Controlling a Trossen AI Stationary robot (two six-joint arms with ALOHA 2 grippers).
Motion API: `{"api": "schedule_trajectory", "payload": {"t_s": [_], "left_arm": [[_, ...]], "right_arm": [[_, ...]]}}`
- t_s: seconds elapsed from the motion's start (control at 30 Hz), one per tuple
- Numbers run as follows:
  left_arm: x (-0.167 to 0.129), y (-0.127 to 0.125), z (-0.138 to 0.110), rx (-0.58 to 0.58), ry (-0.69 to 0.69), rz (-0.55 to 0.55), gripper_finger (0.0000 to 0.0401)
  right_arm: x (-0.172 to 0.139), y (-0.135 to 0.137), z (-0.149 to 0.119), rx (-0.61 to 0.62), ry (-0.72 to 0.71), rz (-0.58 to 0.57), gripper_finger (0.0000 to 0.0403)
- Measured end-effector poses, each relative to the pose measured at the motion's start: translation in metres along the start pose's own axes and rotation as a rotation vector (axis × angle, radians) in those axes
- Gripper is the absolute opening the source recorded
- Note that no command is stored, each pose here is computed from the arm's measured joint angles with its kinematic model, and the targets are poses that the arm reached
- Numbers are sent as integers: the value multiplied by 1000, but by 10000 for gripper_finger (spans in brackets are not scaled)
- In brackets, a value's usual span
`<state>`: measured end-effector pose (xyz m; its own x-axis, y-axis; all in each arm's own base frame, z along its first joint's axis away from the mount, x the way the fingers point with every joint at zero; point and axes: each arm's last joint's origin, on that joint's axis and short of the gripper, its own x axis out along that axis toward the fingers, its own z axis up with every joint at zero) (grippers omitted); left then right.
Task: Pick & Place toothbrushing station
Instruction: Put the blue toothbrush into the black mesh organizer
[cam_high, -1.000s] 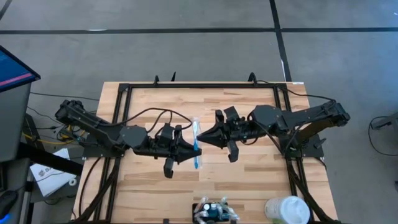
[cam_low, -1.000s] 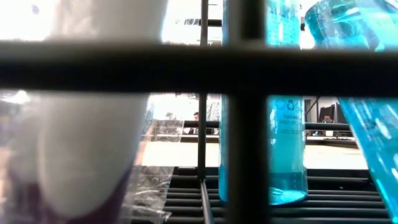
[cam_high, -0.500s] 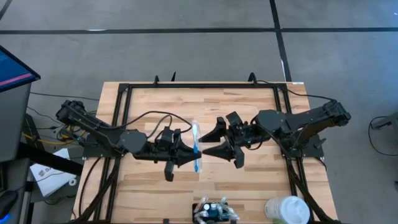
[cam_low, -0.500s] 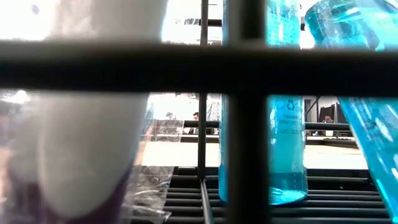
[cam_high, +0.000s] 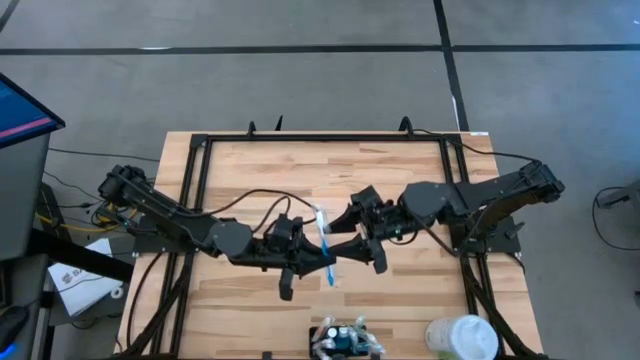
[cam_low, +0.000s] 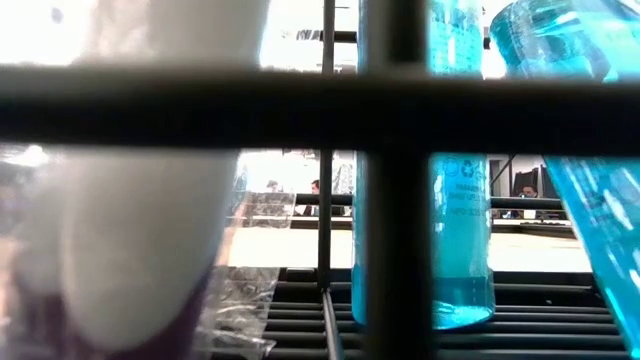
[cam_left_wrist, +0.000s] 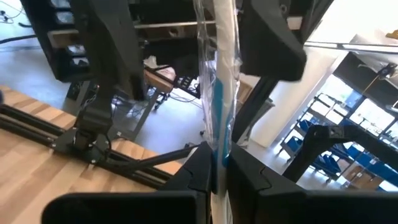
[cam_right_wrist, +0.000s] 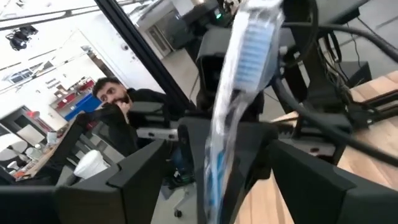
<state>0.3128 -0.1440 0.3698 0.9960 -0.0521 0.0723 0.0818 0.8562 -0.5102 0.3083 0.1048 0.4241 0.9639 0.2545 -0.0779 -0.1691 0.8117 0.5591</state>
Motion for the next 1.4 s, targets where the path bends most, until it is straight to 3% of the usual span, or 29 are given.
{"api": "schedule_trajectory", "payload": {"t_s": [1.07, 1.2, 1.4], "left_arm": [[3, 10, 3, -11, 34, 8, 16], [3, 10, 3, -9, 36, 10, 16], [3, 11, 2, -4, 45, 16, 16]], "right_arm": [[5, -4, 3, 50, -32, -1, 272], [5, -4, 3, 50, -32, -1, 250], [5, -4, 3, 49, -31, -1, 174]]}}
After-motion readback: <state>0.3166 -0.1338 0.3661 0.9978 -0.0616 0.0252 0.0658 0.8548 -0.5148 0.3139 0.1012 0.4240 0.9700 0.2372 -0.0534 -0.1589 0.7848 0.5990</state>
